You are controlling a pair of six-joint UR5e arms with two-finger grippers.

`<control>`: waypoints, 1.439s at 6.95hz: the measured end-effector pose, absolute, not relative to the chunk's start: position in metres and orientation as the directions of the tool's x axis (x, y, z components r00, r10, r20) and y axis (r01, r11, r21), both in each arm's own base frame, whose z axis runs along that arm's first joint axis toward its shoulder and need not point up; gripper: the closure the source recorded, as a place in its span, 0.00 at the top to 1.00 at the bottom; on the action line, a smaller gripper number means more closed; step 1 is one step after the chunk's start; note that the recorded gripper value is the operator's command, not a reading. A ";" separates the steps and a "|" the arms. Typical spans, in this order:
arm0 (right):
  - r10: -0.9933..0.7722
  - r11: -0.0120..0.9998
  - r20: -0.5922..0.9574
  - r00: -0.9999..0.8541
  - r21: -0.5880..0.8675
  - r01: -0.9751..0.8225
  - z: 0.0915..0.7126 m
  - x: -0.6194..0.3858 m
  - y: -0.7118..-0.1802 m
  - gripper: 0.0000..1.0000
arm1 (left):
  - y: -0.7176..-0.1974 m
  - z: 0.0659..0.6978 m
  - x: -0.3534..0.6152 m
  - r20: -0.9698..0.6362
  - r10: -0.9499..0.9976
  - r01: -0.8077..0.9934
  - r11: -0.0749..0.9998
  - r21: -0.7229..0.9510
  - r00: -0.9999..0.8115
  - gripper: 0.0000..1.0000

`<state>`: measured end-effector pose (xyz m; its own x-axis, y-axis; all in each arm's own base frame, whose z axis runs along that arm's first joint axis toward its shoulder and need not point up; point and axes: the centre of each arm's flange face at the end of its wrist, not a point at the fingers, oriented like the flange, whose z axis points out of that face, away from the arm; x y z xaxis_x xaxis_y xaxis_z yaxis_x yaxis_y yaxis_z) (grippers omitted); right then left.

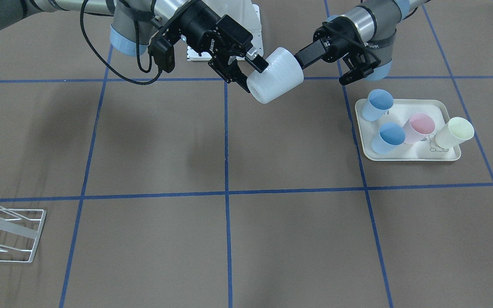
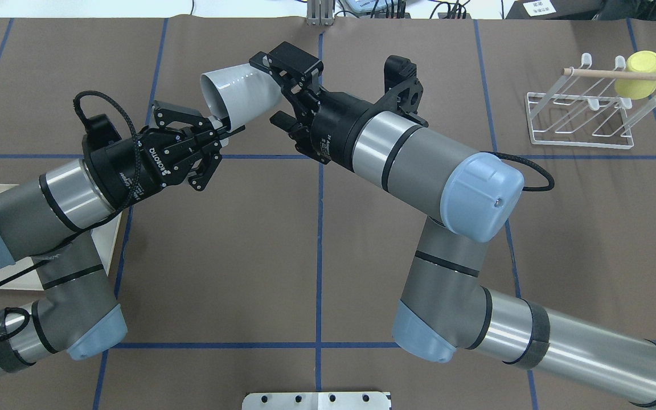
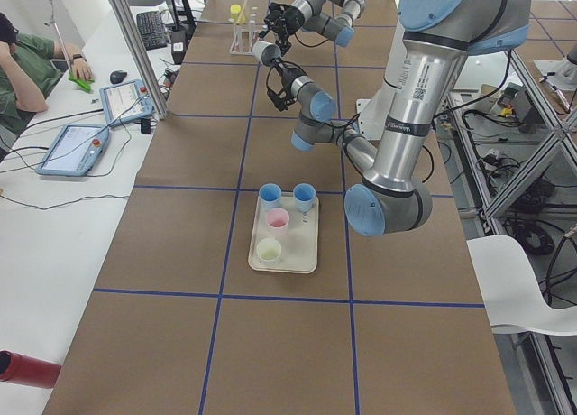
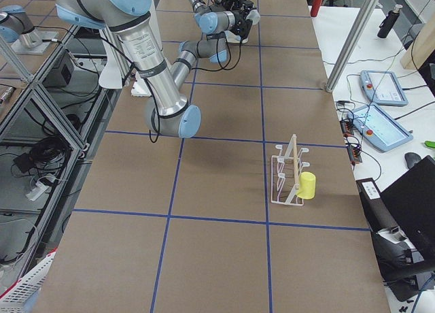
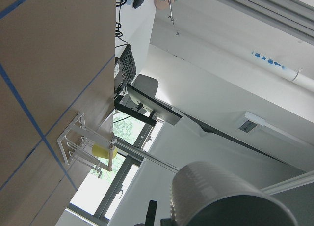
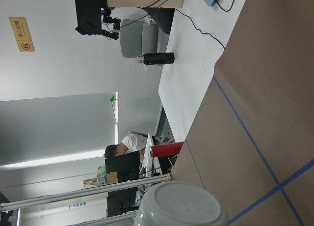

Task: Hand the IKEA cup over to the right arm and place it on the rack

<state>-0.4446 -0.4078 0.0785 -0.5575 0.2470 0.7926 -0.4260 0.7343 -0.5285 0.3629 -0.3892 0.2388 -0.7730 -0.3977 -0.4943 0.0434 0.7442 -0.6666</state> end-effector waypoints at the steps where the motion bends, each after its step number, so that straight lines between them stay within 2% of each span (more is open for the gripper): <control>1: 0.247 0.734 0.793 -0.557 -0.528 -0.426 0.078 -0.445 -0.408 1.00 | -0.388 0.239 0.364 -0.494 -0.399 0.041 0.744 -0.667 -0.772 0.00; 10: 0.251 0.736 0.793 -0.555 -0.528 -0.423 0.079 -0.447 -0.406 1.00 | -0.385 0.230 0.372 -0.490 -0.407 0.026 0.749 -0.663 -0.771 0.00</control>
<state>-0.4475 -0.4055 0.0791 -0.5548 0.2509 0.7932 -0.4225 0.7364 -0.5284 0.3724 -0.3849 0.2297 -0.7708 -0.4070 -0.4901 0.0262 0.7485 -0.6626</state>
